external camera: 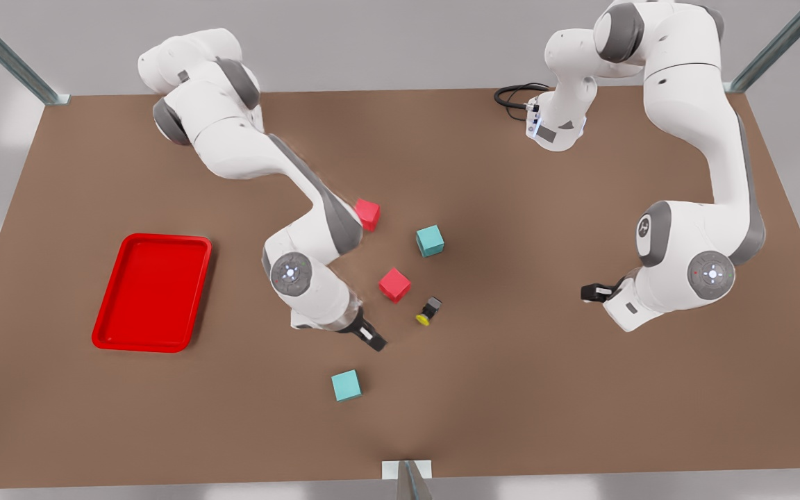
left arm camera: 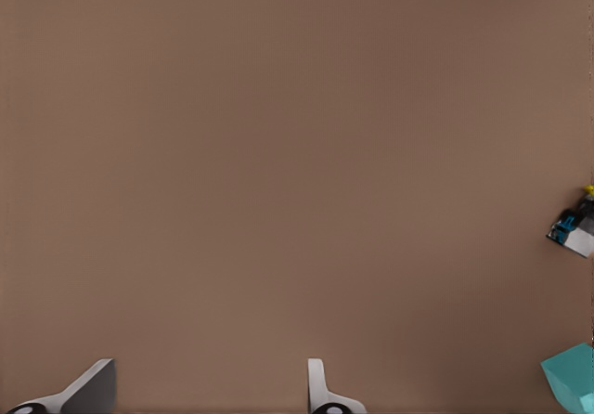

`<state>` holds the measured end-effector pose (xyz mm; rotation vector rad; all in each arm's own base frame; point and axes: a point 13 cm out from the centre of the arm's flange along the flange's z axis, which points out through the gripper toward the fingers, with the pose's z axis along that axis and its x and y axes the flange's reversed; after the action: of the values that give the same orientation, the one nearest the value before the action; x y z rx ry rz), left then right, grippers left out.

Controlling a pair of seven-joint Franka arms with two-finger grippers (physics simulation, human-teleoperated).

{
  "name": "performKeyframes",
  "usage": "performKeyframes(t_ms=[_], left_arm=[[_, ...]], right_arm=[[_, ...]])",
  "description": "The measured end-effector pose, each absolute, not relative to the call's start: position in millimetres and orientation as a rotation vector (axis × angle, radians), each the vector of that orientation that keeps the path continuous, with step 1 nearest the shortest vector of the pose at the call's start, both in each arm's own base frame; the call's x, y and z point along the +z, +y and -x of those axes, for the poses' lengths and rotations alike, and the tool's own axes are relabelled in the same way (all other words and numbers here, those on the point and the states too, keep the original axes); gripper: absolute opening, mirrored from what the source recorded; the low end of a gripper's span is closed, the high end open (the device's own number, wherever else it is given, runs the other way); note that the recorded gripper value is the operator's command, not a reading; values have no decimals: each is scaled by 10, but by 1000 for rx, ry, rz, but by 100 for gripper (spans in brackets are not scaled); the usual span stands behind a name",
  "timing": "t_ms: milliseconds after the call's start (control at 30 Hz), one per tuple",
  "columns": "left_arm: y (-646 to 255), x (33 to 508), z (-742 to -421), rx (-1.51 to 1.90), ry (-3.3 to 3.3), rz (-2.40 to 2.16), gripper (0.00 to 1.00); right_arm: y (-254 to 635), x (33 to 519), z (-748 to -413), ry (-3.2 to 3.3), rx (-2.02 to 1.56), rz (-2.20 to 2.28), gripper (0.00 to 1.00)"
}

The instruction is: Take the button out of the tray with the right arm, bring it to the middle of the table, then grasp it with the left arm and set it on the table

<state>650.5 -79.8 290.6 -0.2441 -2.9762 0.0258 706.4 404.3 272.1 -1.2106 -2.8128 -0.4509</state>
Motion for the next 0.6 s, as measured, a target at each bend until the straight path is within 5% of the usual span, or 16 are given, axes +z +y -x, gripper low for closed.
performKeyframes(t_ms=[67,167,267,400,600], left_arm=[[-1257,3012,-6539,23,-2995,348,100],[-1864,2706,-6450,19,-2949,473,100],[-2325,2184,-6393,8,-2897,559,100],[-3024,1858,-6286,-4,-2863,762,100],[-3551,1351,-6201,0,-2836,958,100]], right_arm=[[2692,2885,-6995,-2744,-292,1336,100],[458,3119,-6207,-2641,-41,1484,100],[-906,3919,-5749,-2661,3,1565,100],[-1339,4778,-5460,-2761,-13,1453,100],[-1113,5123,-5451,-2891,-36,1089,100]])
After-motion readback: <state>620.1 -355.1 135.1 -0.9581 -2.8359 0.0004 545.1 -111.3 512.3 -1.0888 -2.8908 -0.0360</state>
